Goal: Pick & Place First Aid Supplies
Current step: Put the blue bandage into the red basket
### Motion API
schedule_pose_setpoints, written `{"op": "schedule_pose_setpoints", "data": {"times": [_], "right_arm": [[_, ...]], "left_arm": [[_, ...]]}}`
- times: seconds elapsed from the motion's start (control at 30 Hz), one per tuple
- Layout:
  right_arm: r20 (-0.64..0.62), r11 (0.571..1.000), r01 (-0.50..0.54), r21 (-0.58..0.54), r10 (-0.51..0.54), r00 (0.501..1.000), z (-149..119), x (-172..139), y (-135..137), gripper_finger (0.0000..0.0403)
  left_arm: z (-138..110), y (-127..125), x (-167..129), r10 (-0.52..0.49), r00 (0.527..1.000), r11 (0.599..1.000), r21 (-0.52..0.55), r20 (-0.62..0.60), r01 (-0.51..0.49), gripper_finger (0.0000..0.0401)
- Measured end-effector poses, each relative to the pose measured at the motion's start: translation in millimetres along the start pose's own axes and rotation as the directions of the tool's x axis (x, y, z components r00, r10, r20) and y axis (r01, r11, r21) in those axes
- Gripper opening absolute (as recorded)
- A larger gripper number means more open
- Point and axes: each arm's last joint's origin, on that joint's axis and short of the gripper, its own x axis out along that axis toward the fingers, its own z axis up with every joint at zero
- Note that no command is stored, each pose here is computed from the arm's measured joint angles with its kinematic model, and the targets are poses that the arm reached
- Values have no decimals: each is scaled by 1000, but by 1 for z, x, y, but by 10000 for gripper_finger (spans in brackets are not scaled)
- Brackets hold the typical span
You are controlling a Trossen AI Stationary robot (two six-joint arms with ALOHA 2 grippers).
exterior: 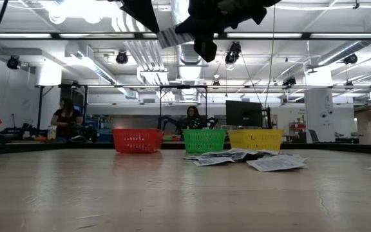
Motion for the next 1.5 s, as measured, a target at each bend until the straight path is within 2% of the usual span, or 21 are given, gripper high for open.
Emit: {"op": "schedule_pose_setpoints", "data": {"times": [0.23,0.4,0.57,0.63,0.73,0.97,1.1,1.3,1.5], "right_arm": [[-9,1000,24,7,-24,1000,-1,-1,-3,8],[-20,998,61,16,-61,998,-3,-2,-6,8],[-28,998,63,8,-63,998,-4,-1,-7,8],[-33,998,64,-4,-64,997,-5,2,-9,8],[-47,997,71,3,-71,996,-8,12,-19,8],[-33,995,87,45,-85,996,-3,44,-50,8],[-5,994,101,48,-101,995,16,59,-70,8],[46,989,133,69,-136,990,51,70,-103,8],[-49,982,188,-5,-188,981,76,72,-130,8]], "left_arm": [[3,7,-8,-47,999,999,10,7,46,10],[2,15,-14,-33,999,999,13,10,33,62],[-7,28,-18,64,998,996,66,-26,-62,117],[-16,33,-19,108,992,990,104,-70,-100,128],[-33,42,-20,169,977,983,94,-132,-157,132],[-82,62,-19,198,967,975,-74,-161,-212,133],[-109,73,-19,164,979,966,-180,-120,-184,133],[-141,86,-18,78,996,958,-274,-50,-89,133],[-166,93,-17,-38,999,950,-310,7,38,133]]}}
